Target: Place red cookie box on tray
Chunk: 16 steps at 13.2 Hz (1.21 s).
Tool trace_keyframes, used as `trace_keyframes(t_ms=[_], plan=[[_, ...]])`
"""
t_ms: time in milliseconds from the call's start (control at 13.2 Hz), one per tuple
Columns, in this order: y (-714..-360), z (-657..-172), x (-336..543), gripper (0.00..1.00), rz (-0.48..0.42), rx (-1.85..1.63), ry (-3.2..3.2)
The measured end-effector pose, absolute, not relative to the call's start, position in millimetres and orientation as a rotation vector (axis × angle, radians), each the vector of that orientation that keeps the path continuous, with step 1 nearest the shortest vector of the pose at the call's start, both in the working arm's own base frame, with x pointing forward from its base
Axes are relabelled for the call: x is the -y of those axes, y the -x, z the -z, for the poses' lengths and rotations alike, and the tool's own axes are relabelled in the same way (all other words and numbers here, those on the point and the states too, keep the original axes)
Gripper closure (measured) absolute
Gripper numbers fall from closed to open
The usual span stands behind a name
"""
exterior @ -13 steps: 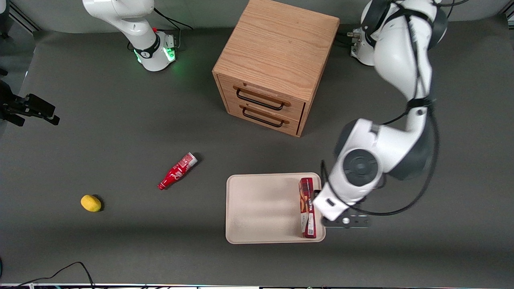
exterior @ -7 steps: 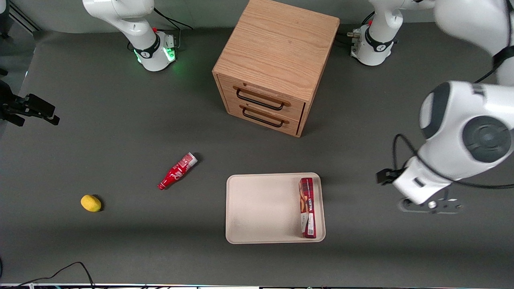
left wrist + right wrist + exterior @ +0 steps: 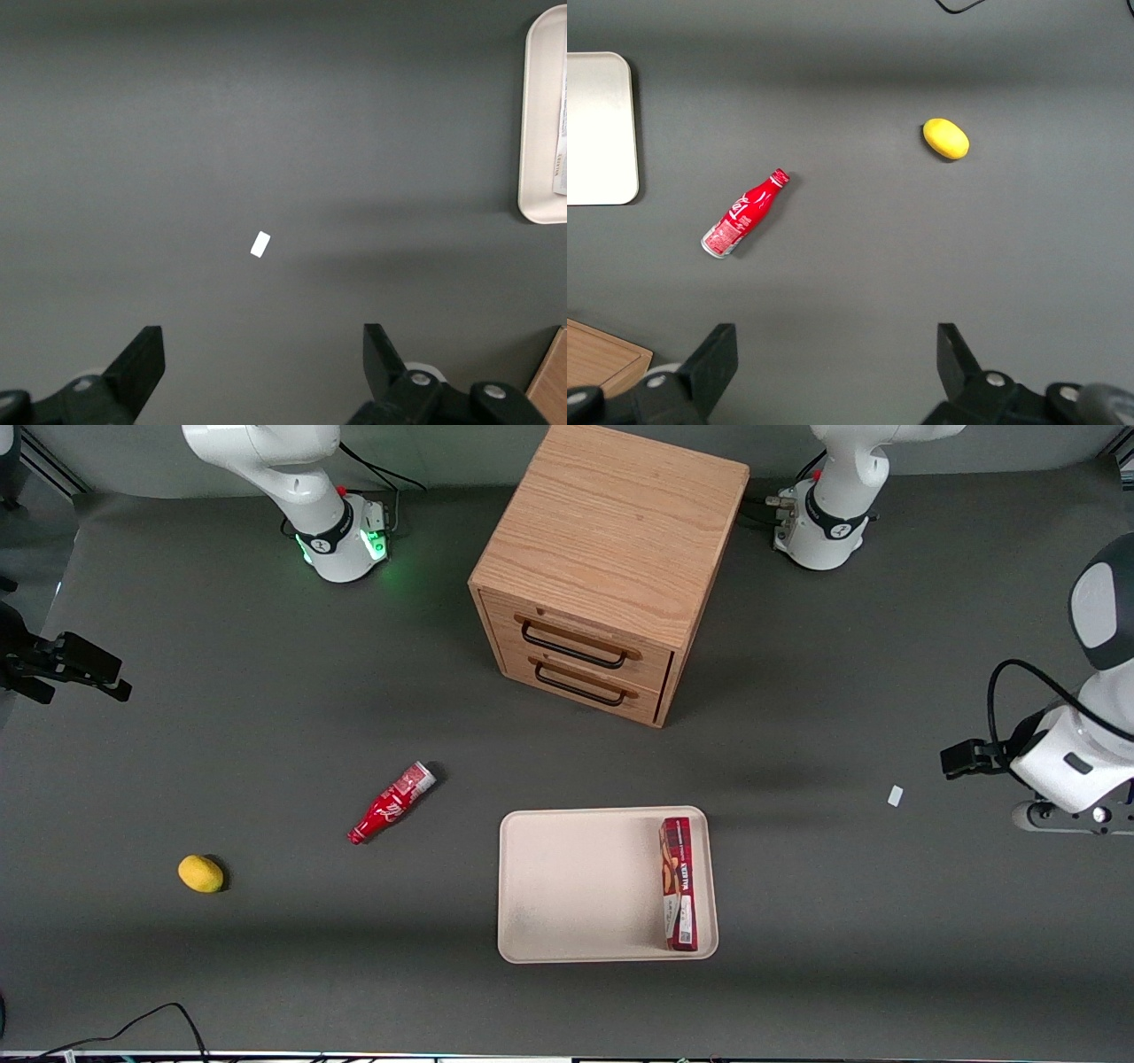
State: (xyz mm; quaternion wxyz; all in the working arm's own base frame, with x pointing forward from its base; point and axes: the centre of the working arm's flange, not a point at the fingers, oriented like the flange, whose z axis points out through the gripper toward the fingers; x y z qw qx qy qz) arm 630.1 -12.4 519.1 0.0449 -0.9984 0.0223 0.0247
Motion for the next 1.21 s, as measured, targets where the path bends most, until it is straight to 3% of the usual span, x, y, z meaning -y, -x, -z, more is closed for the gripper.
trace_keyframes(t_ms=[530,1212], plan=[[-565,-560,-51,0.00,-0.064,-0.117,3.147],[-565,-586,-26,0.00,-0.090,-0.087,3.131]])
